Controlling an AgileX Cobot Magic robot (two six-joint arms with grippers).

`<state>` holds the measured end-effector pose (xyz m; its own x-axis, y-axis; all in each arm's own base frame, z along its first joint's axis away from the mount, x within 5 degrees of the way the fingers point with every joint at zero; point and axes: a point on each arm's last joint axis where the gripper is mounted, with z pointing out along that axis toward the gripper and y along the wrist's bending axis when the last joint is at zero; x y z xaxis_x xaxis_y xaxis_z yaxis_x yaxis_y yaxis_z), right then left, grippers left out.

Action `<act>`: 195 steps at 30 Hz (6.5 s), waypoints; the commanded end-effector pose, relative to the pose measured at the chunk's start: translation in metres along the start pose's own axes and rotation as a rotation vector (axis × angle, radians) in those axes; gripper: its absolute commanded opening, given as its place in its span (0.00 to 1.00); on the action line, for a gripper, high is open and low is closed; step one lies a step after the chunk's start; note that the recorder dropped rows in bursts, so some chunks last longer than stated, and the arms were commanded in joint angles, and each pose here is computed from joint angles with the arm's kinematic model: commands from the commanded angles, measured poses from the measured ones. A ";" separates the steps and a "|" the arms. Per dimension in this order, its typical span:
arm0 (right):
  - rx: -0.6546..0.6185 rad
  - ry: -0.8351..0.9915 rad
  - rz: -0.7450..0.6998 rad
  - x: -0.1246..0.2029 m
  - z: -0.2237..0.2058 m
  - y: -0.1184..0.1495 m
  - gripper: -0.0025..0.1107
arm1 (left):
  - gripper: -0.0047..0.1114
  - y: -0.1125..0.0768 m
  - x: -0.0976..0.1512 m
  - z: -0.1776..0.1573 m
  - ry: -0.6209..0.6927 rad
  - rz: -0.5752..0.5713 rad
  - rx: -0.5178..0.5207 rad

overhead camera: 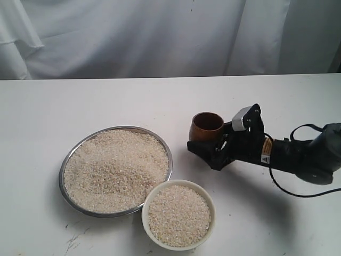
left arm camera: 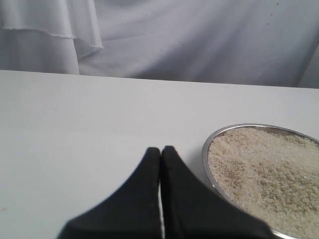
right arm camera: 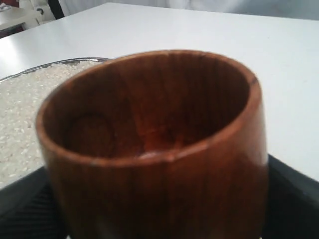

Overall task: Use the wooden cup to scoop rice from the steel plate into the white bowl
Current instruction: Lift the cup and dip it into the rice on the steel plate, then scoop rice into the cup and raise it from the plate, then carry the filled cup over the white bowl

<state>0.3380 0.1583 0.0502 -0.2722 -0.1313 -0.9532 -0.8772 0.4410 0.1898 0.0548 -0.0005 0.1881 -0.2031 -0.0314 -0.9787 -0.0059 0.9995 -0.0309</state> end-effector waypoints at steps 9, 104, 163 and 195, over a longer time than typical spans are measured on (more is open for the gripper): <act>0.203 0.278 -0.457 -0.119 0.011 0.027 0.02 | 0.04 0.000 0.001 0.000 -0.007 -0.004 0.002; -0.376 0.889 -1.362 -0.047 0.182 0.164 0.02 | 0.04 0.000 0.001 0.000 -0.007 -0.004 0.002; -0.227 0.802 -1.209 -0.165 0.056 0.156 0.02 | 0.04 0.000 0.001 0.000 -0.007 -0.004 0.002; -0.224 0.978 -1.570 -0.131 -0.008 0.169 0.02 | 0.04 0.000 0.001 0.000 -0.007 -0.004 0.002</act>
<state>0.2241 0.2393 0.2039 0.7063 -0.6949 0.1353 -0.5655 -0.6687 -0.4828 0.0548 -0.0005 0.1881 -0.2031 -0.0314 -0.9787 -0.0059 0.9995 -0.0309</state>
